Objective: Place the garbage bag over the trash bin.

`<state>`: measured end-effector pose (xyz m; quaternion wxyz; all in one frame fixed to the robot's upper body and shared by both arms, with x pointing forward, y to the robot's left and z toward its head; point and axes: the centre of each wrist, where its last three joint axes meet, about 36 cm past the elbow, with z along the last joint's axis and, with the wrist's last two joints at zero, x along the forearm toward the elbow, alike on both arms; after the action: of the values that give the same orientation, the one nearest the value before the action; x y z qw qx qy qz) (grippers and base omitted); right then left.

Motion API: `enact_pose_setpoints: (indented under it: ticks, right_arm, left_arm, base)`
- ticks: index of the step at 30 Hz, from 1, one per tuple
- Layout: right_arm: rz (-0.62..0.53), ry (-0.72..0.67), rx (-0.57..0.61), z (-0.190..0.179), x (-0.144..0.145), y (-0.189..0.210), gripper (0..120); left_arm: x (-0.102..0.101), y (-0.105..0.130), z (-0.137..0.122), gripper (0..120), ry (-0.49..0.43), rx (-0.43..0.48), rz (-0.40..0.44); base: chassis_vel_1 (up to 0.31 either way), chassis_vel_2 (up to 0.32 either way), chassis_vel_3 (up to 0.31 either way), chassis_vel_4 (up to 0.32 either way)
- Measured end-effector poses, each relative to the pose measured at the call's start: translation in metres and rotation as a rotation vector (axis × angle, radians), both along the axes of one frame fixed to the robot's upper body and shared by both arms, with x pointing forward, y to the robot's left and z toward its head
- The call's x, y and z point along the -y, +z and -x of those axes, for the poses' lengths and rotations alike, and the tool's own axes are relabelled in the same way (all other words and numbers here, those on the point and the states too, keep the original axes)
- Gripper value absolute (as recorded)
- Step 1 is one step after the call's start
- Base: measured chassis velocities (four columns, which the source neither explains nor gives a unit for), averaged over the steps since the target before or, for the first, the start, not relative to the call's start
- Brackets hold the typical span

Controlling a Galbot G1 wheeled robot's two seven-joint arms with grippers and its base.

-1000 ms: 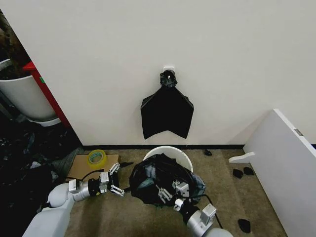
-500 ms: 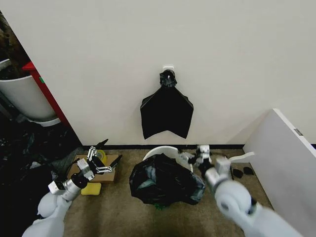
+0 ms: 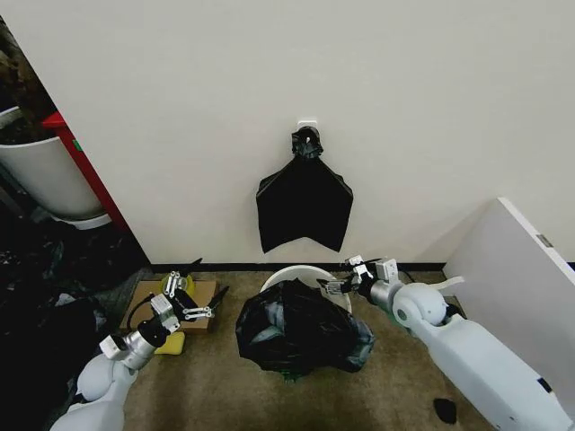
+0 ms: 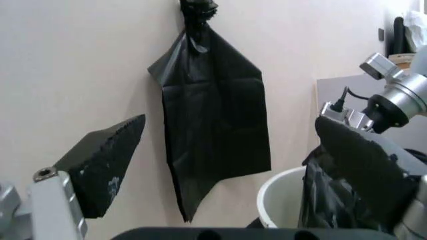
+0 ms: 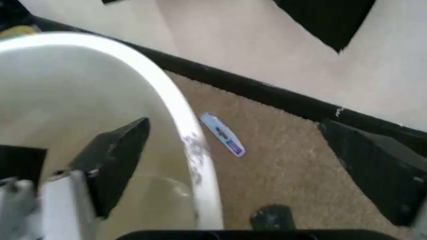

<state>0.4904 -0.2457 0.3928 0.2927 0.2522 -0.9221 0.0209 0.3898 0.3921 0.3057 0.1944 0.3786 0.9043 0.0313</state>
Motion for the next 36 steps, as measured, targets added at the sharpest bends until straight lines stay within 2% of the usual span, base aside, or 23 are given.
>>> enact_pose_setpoints:
  ticks: [10, 13, 14, 17, 20, 21, 22, 24, 25, 27, 28, 29, 31, 32, 36]
  right_arm:
    - [0.007, -0.024, -0.023, 0.026, -0.003, -0.018, 60]
    - [0.014, -0.182, 0.052, 0.046, -0.023, -0.033, 46]
    - [0.014, -0.182, 0.052, 0.046, -0.023, -0.033, 46]
    - [0.006, -0.317, 0.093, 0.062, -0.04, -0.04, 32]
    - [-0.005, -0.357, 0.094, 0.066, -0.045, -0.039, 27]
    - [-0.016, -0.385, 0.09, 0.069, -0.049, -0.038, 19]
    - [-0.016, -0.385, 0.09, 0.069, -0.049, -0.038, 19]
    - [-0.034, -0.434, 0.08, 0.074, -0.056, -0.035, 11]
    - [-0.073, -0.534, 0.05, 0.086, -0.071, -0.026, 4]
    - [-0.079, -0.551, 0.043, 0.088, -0.073, -0.024, 4]
    - [-0.096, -0.606, 0.023, 0.095, -0.081, -0.018, 2]
    - [-0.148, -0.734, -0.017, 0.118, -0.097, -0.002, 2]
    - [-0.159, -0.75, -0.023, 0.122, -0.1, 0.001, 2]
    - [-0.215, -0.821, -0.059, 0.145, -0.109, 0.008, 2]
    - [-0.296, -0.918, -0.108, 0.174, -0.121, 0.012, 2]
  left_arm:
    - [0.005, 0.0, -0.008, 100, -0.016, 0.0, -0.006]
    - [0.012, -0.004, -0.006, 100, -0.025, -0.007, -0.001]
    - [0.012, -0.004, -0.006, 100, -0.025, -0.007, -0.001]
    - [0.018, -0.01, -0.003, 100, -0.03, -0.011, -0.002]
    - [0.018, -0.011, -0.002, 100, -0.031, -0.011, -0.002]
    - [0.019, -0.011, -0.002, 100, -0.031, -0.011, -0.001]
    - [0.019, -0.011, -0.002, 100, -0.031, -0.011, -0.001]
    - [0.019, -0.011, -0.001, 100, -0.031, -0.011, -0.002]
    - [0.019, -0.01, -0.001, 100, -0.031, -0.009, -0.002]
    - [0.019, -0.01, -0.001, 100, -0.031, -0.008, -0.002]
    - [0.019, -0.009, -0.001, 100, -0.031, -0.005, -0.003]
    - [0.017, -0.008, -0.001, 100, -0.027, 0.001, -0.005]
    - [0.017, -0.008, -0.001, 100, -0.026, 0.002, -0.005]
    - [0.017, -0.009, 0.0, 100, -0.022, 0.006, -0.003]
    - [0.019, -0.009, 0.003, 100, -0.021, 0.013, 0.0]
  base:
    - [0.0, 0.0, 0.0, 0.0]
    - [0.0, 0.0, 0.0, 0.0]
    - [0.0, 0.0, 0.0, 0.0]
    - [0.0, 0.0, 0.0, 0.0]
    - [0.0, 0.0, 0.0, 0.0]
    - [0.0, 0.0, 0.0, 0.0]
    - [0.0, 0.0, 0.0, 0.0]
    - [0.0, 0.0, 0.0, 0.0]
    - [0.0, 0.0, 0.0, 0.0]
    - [0.0, 0.0, 0.0, 0.0]
    - [0.0, 0.0, 0.0, 0.0]
    - [0.0, 0.0, 0.0, 0.0]
    - [0.0, 0.0, 0.0, 0.0]
    - [0.0, 0.0, 0.0, 0.0]
    - [0.0, 0.0, 0.0, 0.0]
